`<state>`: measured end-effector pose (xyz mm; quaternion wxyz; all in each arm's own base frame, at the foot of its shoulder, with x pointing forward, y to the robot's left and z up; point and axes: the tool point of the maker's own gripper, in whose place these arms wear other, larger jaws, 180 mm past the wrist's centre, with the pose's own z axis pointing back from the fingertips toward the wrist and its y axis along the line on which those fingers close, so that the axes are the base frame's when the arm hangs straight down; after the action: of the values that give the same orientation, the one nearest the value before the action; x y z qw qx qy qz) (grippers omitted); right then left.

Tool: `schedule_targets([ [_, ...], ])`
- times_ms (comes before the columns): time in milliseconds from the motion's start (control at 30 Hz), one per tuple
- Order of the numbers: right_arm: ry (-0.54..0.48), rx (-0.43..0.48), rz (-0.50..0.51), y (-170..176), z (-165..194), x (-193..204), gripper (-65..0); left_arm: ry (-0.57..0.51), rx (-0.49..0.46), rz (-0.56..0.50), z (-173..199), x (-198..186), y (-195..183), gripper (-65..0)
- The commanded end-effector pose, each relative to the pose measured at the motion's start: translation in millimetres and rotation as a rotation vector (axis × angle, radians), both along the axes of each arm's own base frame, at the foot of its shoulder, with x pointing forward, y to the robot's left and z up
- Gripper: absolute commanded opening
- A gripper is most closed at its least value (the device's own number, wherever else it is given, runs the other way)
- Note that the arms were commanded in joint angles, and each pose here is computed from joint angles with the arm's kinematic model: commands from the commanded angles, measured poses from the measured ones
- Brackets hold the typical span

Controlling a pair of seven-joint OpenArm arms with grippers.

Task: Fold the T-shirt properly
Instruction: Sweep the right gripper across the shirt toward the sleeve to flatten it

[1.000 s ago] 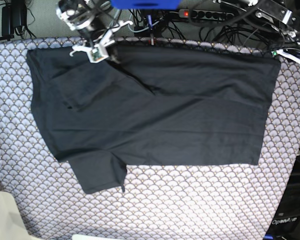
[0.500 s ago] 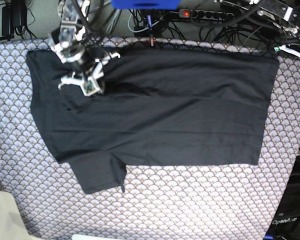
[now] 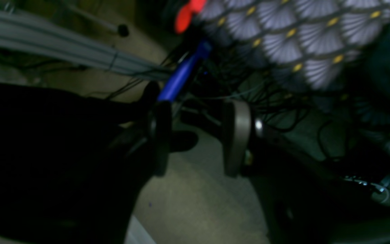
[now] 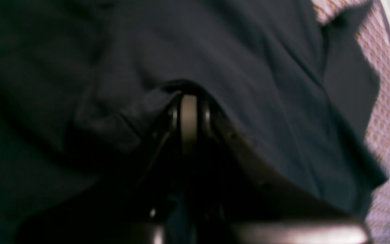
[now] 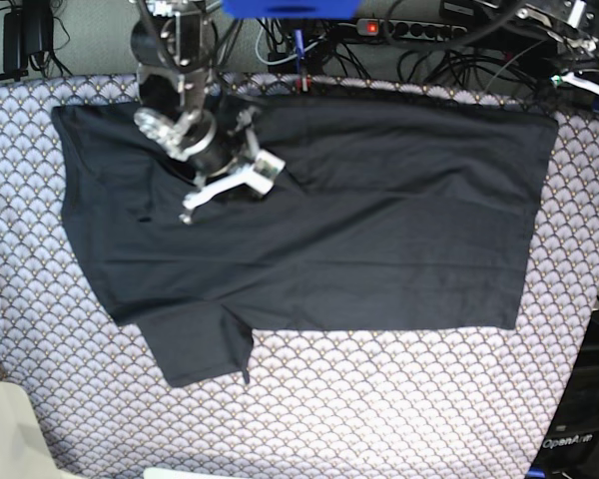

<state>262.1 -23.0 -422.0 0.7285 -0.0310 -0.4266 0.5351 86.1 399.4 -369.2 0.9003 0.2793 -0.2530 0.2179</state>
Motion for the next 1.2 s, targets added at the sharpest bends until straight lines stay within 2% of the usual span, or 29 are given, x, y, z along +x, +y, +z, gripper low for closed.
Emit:
schedule_targets([
  [0, -0.028, 0.013, 0.025, 6.8, 6.9, 1.3, -65.0, -0.036, 0.041, -0.008, 13.6, 7.2, 6.5, -41.1],
  [100, -0.036, -0.033, 0.073, 5.5, 2.8, -4.8, -65.0, -0.029, 0.042, -0.006, 13.1, 5.0, 6.9, -41.1],
  [267, -0.036, -0.106, 0.090, -18.5, -3.3, -4.8, -65.0, -0.019, 0.039, -0.007, 11.4, -0.1, 6.5, -41.1],
  [433, -0.037, -0.136, 0.037, -47.3, -3.7, -1.1, -65.0, -0.020, 0.032, -0.013, 9.3, 2.2, 5.2, -41.1],
  [533, -0.076, -0.150, 0.006, -59.1, 7.2, 17.7, -65.0, -0.025, 0.032, -0.014, 9.7, 4.4, 5.0, -41.1],
  [667, -0.156, -0.113, -0.059, -74.1, 34.0, 43.5, -65.0, -0.025, 0.032, -0.014, 9.7, 4.4, 5.0, -41.1],
  [833, -0.235, -0.110, -0.074, -75.8, 60.8, 66.7, -65.0, -0.026, 0.030, -0.014, 9.3, 4.9, 4.9, -41.1],
  [1167, -0.343, -0.098, -0.085, -69.3, 100.4, 74.3, -65.0, -0.028, 0.039, -0.017, 12.0, 5.8, 7.8, -41.1],
])
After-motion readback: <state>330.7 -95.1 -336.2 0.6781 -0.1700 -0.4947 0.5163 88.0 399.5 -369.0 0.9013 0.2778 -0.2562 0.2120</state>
